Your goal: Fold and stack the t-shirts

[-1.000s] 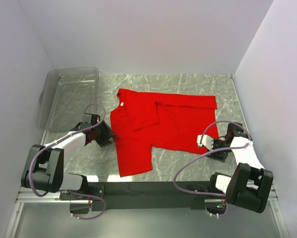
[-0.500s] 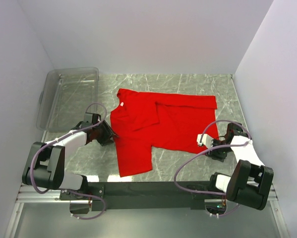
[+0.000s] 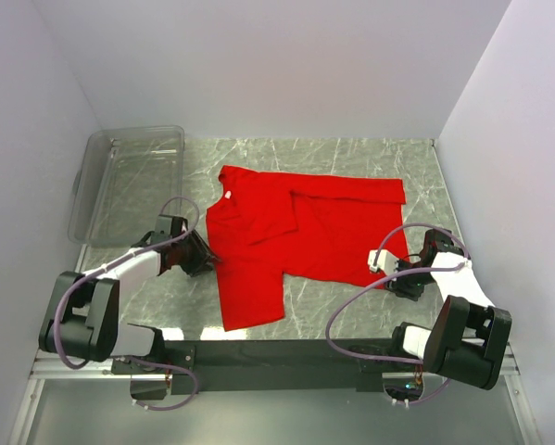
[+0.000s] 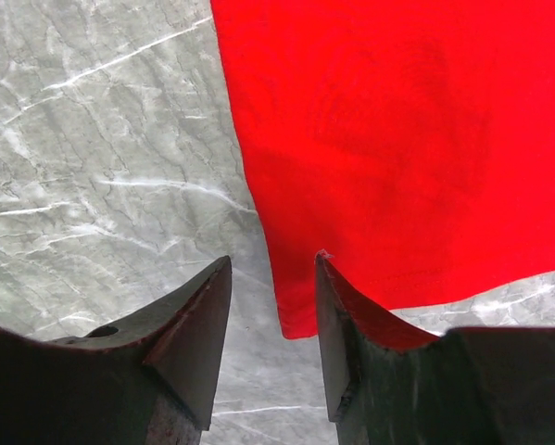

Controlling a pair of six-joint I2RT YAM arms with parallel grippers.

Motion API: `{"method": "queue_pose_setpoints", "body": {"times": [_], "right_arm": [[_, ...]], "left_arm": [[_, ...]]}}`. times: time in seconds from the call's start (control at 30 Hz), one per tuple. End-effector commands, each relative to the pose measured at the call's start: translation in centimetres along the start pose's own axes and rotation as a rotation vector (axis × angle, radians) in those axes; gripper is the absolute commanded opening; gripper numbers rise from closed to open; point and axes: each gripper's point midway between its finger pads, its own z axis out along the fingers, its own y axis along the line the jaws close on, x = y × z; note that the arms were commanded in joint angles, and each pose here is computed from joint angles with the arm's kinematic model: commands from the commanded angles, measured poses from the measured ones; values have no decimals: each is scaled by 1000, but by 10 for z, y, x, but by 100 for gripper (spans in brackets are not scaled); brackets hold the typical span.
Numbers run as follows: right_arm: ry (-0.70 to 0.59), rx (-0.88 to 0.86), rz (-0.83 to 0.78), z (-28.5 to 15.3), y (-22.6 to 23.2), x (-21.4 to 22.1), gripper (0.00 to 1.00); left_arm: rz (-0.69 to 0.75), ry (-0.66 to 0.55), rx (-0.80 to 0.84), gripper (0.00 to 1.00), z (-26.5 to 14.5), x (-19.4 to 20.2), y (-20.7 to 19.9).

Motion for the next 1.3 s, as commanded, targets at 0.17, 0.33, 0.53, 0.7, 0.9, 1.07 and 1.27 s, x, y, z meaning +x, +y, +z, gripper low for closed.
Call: {"method": "queue_pose_setpoints", "body": {"times": [0.17, 0.33, 0.53, 0.7, 0.9, 1.07, 1.27], "right_arm": [[-37, 21, -18, -4, -9, -10, 46], [-48, 6, -18, -1, -9, -11, 41], [-42, -13, -14, 4, -12, -10, 30], [-51, 0, 20, 6, -19, -13, 13], [-95, 31, 56, -21, -29, -26, 0], [-169, 88, 83, -58, -36, -45, 0], [-230, 154, 123, -79, -40, -58, 0]], "left_arm": [[23, -13, 19, 40, 14, -11, -8], [30, -19, 30, 20, 18, -14, -11], [45, -24, 43, 1, 16, -15, -13], [55, -21, 55, 1, 13, -14, -16], [85, -43, 96, 1, 4, -20, -29], [133, -108, 155, 1, -12, -30, -46], [155, -111, 194, 1, -16, -32, -55]]}}
